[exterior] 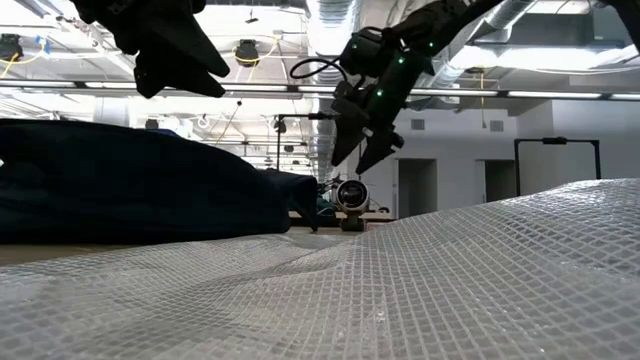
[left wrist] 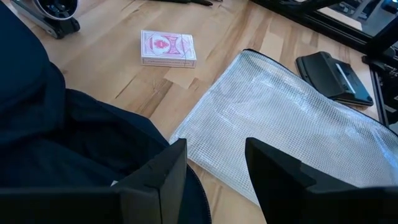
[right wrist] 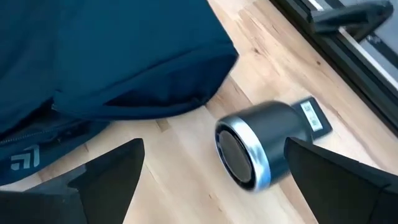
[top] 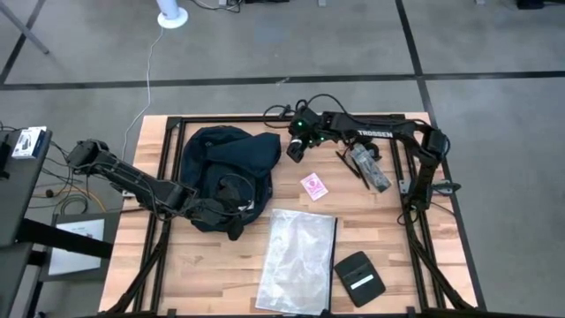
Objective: Unpack backpack
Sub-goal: Move the black mini fan to the top center of the table
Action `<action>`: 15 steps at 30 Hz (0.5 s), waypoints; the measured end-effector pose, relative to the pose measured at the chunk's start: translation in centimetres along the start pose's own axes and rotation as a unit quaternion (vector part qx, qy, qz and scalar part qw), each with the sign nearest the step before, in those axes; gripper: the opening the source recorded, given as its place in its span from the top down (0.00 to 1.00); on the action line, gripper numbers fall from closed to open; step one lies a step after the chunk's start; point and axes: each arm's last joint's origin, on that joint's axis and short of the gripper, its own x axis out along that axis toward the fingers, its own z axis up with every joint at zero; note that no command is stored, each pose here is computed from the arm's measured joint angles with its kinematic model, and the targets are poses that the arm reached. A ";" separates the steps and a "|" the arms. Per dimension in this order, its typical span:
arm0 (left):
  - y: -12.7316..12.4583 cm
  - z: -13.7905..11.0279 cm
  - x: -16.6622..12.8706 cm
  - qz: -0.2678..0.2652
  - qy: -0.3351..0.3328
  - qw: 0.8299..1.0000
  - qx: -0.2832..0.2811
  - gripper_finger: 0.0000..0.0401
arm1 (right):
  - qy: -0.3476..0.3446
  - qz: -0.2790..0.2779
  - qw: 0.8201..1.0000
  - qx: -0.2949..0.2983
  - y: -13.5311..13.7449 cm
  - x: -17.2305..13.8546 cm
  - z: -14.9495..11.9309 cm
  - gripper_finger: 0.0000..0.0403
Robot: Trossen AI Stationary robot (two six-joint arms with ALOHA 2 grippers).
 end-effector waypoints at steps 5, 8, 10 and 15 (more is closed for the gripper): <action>0.0 0.0 0.0 0.000 0.000 1.000 0.000 0.62 | 0.011 -0.002 1.000 -0.005 0.3 -0.2 -0.3 0.06; 0.0 0.0 0.0 0.000 0.000 1.000 0.000 0.62 | 0.002 0.001 1.000 -0.014 0.5 -0.2 -0.1 0.06; 0.0 0.0 0.0 0.000 0.000 1.000 -0.001 0.62 | -0.008 0.002 1.000 -0.018 0.5 -0.2 0.1 0.03; 0.0 0.0 0.0 0.001 -0.001 1.000 -0.001 0.62 | -0.021 -0.007 1.000 -0.006 -0.8 -0.1 0.5 0.02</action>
